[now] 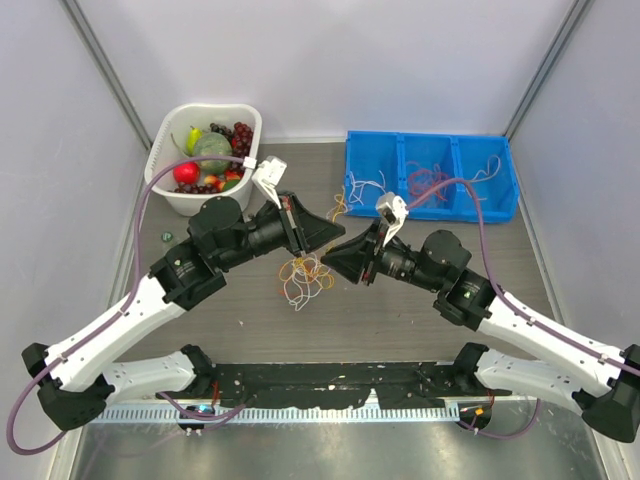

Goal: Untangle the cables

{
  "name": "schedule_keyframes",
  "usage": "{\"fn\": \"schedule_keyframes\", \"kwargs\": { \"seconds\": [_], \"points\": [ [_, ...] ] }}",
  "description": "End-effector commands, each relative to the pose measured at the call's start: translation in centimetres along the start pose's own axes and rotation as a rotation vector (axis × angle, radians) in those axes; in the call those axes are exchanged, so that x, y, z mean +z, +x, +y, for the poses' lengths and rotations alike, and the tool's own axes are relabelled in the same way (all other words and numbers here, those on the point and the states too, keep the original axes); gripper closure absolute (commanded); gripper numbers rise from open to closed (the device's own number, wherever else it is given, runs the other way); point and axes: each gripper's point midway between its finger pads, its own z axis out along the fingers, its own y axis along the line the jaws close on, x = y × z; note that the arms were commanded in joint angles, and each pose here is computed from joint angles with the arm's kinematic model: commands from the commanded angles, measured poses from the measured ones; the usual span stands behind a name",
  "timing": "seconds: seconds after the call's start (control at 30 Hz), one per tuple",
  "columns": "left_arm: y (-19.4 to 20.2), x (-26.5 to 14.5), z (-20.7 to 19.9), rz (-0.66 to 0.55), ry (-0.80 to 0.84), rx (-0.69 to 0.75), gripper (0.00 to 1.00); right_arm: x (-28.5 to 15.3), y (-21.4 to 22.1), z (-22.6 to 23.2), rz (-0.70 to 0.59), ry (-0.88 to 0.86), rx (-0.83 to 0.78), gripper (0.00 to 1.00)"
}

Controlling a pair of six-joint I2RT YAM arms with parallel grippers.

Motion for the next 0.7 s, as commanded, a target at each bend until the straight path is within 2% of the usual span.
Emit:
{"fn": "schedule_keyframes", "kwargs": {
  "seconds": [0.0, 0.03, 0.07, 0.13, 0.2, 0.3, 0.33, 0.37, 0.47, 0.67],
  "points": [
    [-1.9, -0.3, -1.2, -0.085, 0.037, -0.012, 1.00, 1.0, -3.8, 0.1, -0.153, 0.024, 0.033, 0.74],
    [-1.9, -0.3, -1.1, -0.086, 0.031, -0.010, 1.00, 1.2, -3.6, -0.1, -0.148, 0.032, 0.033, 0.88],
    [-1.9, -0.4, -0.9, -0.089, 0.023, -0.005, 1.00, 1.2, -3.5, -0.2, -0.143, 0.039, 0.037, 0.95],
    [-2.0, -0.8, -0.1, -0.097, -0.026, 0.022, 0.97, 1.0, -3.7, -1.3, -0.149, 0.104, 0.050, 0.99],
    [-2.4, -1.6, 1.7, -0.117, -0.127, 0.068, 0.75, 0.6, -3.9, -2.6, -0.154, 0.189, 0.042, 0.99],
    [-2.9, -3.1, 4.2, -0.151, -0.260, 0.139, 0.29, -0.7, -5.2, -4.8, -0.163, 0.332, 0.008, 0.99],
    [-2.9, -3.8, 4.8, -0.163, -0.289, 0.155, 0.17, -1.2, -5.1, -5.6, -0.147, 0.374, -0.007, 0.99],
    [-3.0, -4.3, 5.4, -0.175, -0.316, 0.169, 0.13, -1.6, -6.6, -5.8, -0.173, 0.397, -0.019, 0.99],
    [-2.7, -5.7, 6.7, -0.190, -0.367, 0.218, 0.08, -3.0, -7.6, -8.2, -0.127, 0.525, -0.060, 0.99],
    [-1.1, -7.3, 9.5, -0.165, -0.460, 0.275, 0.07, -8.2, -13.5, -16.6, -0.187, 0.819, -0.025, 0.99]
  ]
}}
